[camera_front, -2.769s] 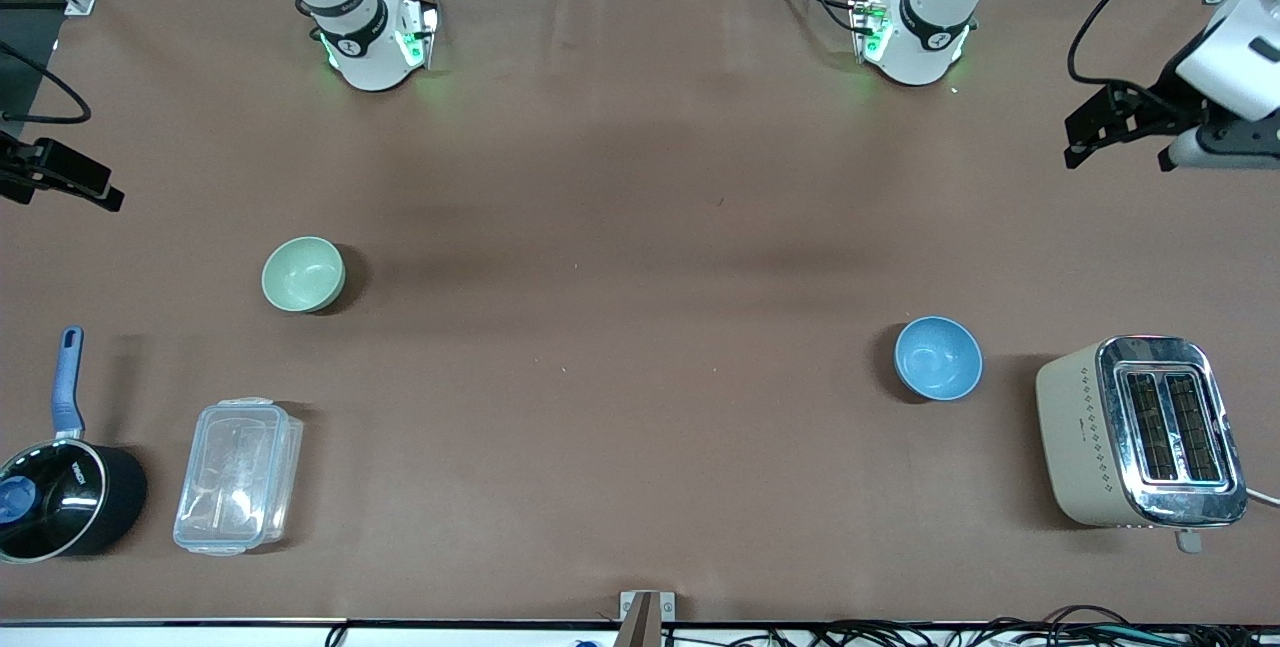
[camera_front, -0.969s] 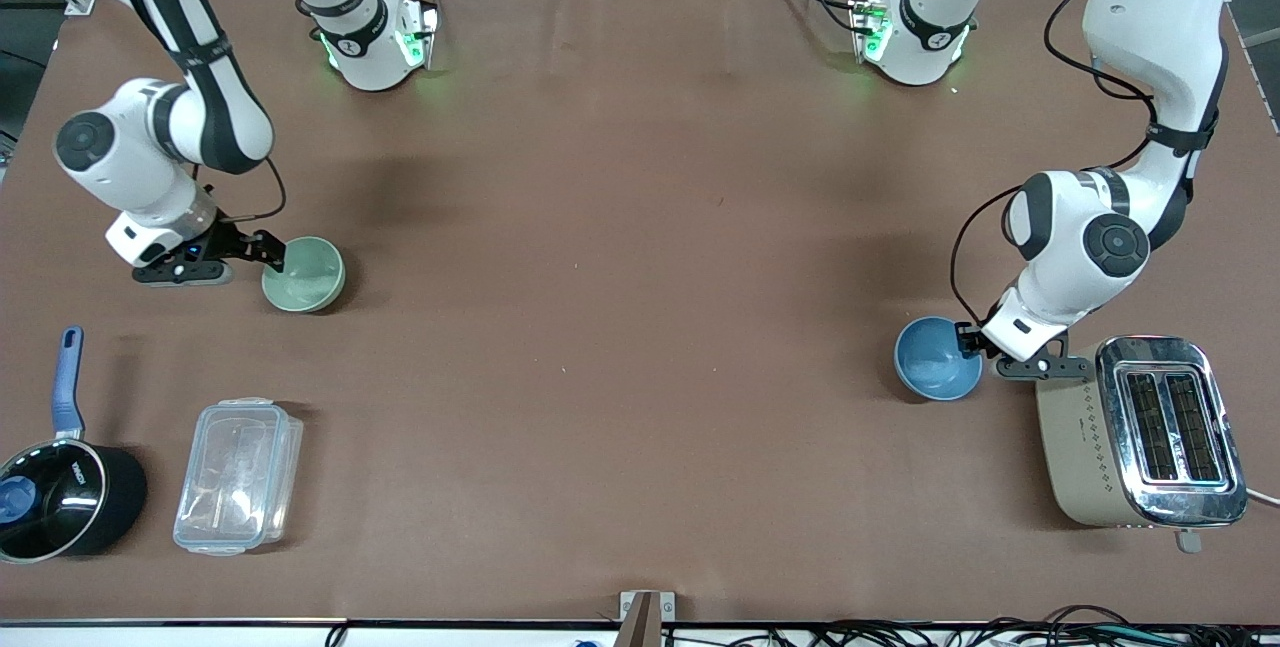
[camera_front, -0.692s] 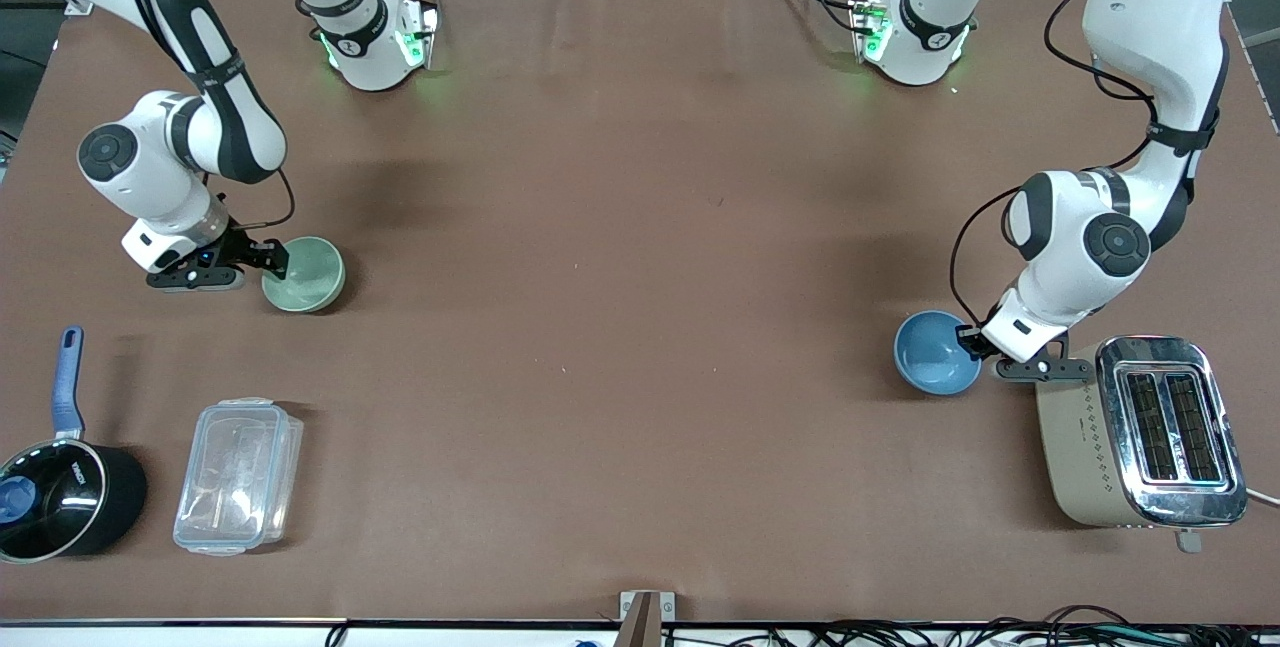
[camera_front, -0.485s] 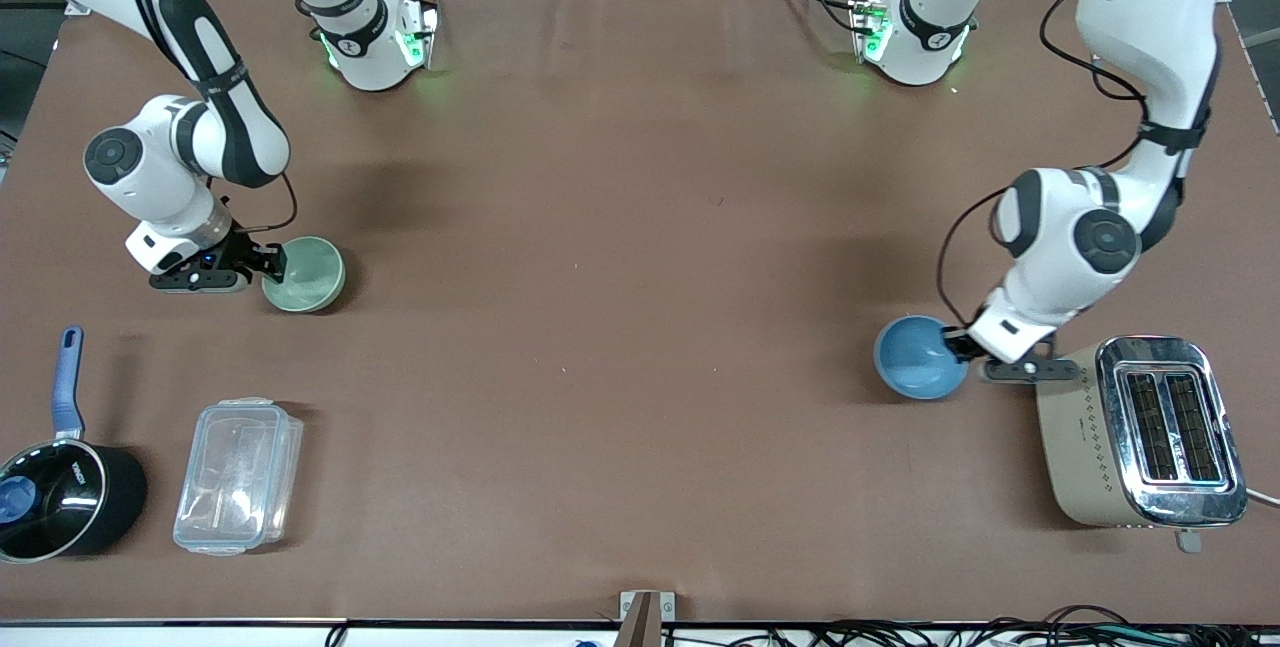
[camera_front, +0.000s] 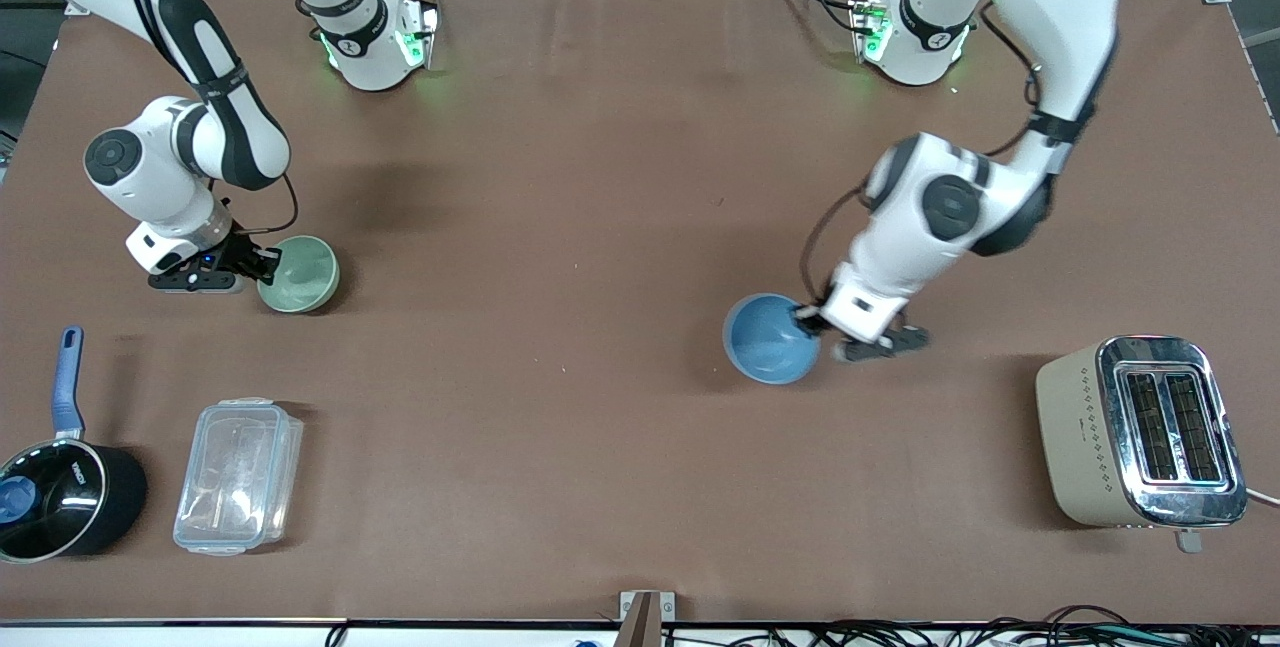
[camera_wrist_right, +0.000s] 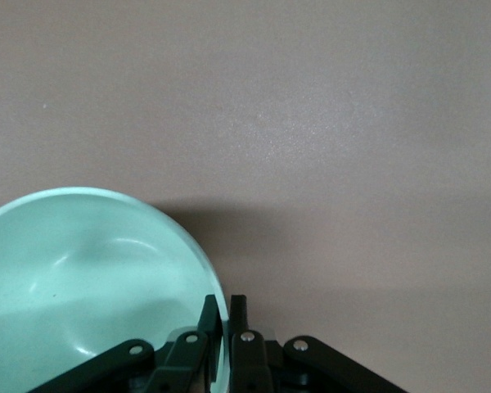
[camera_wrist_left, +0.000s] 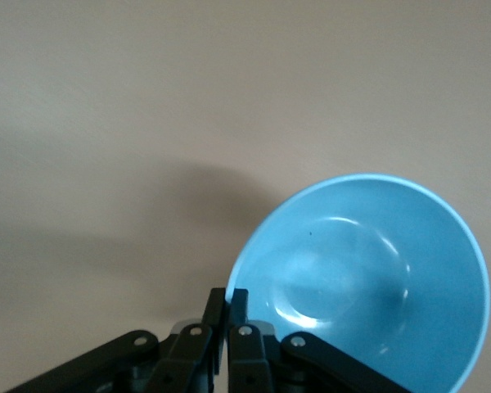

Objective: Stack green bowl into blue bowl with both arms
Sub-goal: 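Grasp the green bowl rim while the left gripper drags the blue bowl inward, then lift the green bowl over the blue bowl while the left gripper withdraws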

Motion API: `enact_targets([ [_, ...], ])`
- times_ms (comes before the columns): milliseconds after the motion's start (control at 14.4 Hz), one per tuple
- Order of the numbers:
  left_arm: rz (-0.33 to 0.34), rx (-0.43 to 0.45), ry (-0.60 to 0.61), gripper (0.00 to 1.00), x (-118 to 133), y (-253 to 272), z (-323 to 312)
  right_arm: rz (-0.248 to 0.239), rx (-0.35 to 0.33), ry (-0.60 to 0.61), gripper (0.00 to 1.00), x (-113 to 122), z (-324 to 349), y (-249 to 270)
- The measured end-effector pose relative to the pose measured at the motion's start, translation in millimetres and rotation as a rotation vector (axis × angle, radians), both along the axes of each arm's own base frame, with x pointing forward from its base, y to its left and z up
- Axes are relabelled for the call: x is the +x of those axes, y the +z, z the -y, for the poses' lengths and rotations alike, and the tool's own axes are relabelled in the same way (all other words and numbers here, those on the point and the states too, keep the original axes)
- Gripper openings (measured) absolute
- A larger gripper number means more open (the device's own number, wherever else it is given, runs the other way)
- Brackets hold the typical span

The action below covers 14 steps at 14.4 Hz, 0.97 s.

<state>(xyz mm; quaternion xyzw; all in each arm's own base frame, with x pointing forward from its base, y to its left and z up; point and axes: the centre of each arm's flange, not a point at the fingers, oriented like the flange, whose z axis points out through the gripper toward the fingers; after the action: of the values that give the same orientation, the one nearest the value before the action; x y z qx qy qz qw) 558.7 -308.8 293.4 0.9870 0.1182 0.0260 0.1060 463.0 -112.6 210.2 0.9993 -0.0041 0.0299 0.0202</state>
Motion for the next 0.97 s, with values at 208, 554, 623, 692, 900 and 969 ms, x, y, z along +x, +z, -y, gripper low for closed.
enact_targets([
  [208,-0.039,-0.027,0.042,0.05,-34.8,-12.0,94.7,-0.038,0.028,-0.006,0.06,6.4,-2.1,12.4],
  [554,-0.053,-0.026,0.086,0.05,-60.2,-53.9,188.6,-0.095,0.108,0.042,0.05,52.3,-20.7,118.5],
  [623,-0.057,-0.028,0.087,0.05,-63.8,-61.3,200.3,-0.104,0.136,0.052,0.05,61.7,-29.8,144.3],
  [692,-0.058,-0.026,0.082,0.05,-67.5,-68.0,209.3,-0.109,0.168,0.06,0.05,71.1,-41.9,167.9],
  [900,-0.057,-0.015,0.074,0.1,-73.8,-78.6,219.8,-0.112,0.202,0.068,0.05,91.3,-101.2,211.1],
  [969,-0.055,-0.017,0.077,0.21,-72.6,-77.4,219.9,-0.113,0.202,0.064,0.05,93.5,-132.0,215.0],
])
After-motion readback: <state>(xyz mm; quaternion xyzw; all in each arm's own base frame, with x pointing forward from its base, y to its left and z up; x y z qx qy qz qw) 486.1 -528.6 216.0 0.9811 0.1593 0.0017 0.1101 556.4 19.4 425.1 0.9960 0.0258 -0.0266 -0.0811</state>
